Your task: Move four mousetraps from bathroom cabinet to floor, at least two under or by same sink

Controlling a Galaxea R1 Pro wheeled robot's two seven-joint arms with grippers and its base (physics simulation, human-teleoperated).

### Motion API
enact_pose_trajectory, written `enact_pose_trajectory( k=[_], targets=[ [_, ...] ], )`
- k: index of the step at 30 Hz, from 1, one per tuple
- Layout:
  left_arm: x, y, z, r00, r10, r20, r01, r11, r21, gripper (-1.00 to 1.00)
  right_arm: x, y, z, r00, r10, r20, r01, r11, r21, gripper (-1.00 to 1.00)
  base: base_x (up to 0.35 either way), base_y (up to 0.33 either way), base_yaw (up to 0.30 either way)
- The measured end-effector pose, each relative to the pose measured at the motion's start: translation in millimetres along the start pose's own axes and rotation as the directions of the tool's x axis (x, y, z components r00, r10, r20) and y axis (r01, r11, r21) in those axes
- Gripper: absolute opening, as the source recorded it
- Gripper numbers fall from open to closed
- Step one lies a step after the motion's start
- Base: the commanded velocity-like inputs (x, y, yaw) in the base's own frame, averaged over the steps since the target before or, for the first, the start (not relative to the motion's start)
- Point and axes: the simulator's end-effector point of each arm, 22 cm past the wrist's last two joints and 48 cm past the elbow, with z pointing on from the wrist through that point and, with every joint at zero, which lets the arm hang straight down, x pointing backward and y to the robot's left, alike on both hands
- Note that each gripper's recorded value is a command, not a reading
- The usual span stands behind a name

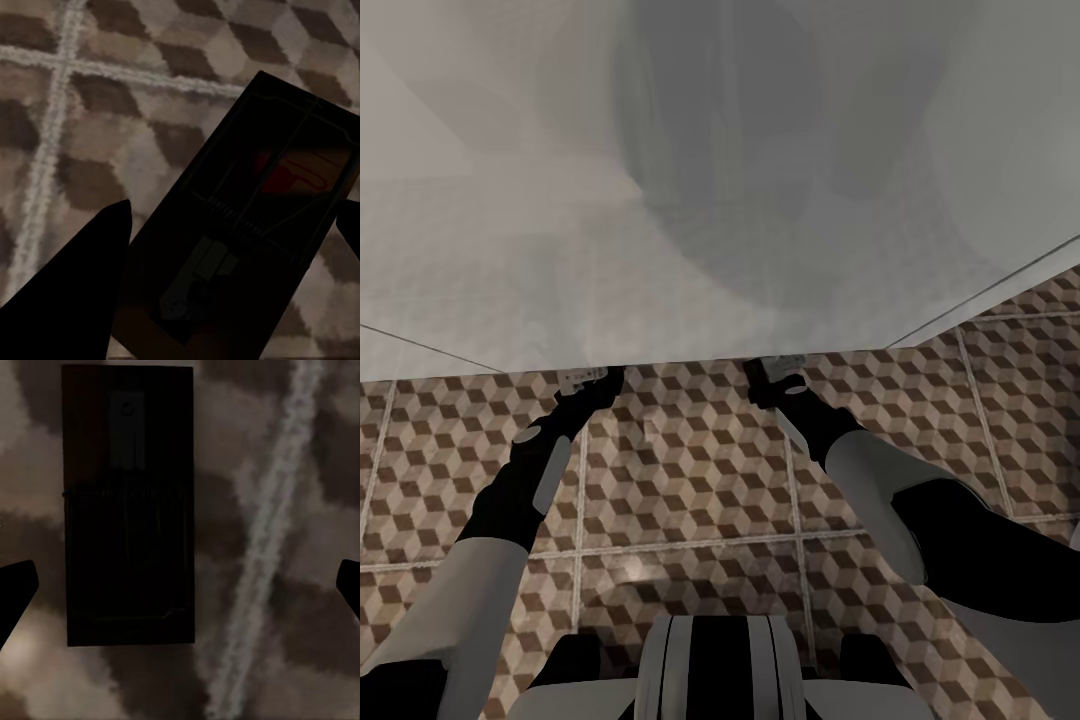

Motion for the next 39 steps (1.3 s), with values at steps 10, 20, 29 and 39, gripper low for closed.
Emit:
enact_pose_trajectory(
  k=[10,20,29,39],
  targets=[
    [15.7,2.9,1.1,0.999,-0.005,-0.033,0.005,1.0,-0.006,-1.0,-1.4,0.1,-0.1,1.0,0.0,0.003,0.0,1.0,-0.001,1.0,0.0,0.0,0.0],
    [23.8,4.3,1.5,0.999,-0.008,-0.049,0.008,1.0,-0.009,-1.0,-1.6,0.1,-0.2,1.0,0.0,0.004,0.0,1.0,-0.001,1.0,0.0,0.0,0.0],
    [22.0,3.9,1.4,0.999,-0.008,-0.045,0.007,1.0,-0.008,-1.0,-2.3,0.1,-0.2,1.0,0.0,0.005,0.0,1.0,-0.001,1.0,0.0,0.0,0.0],
    [25.4,4.0,1.6,0.999,-0.007,-0.051,0.007,1.0,-0.007,-1.0,-3.4,0.1,-0.3,1.0,0.001,0.008,-0.001,1.0,-0.001,1.0,0.0,0.0,0.0]
  ],
)
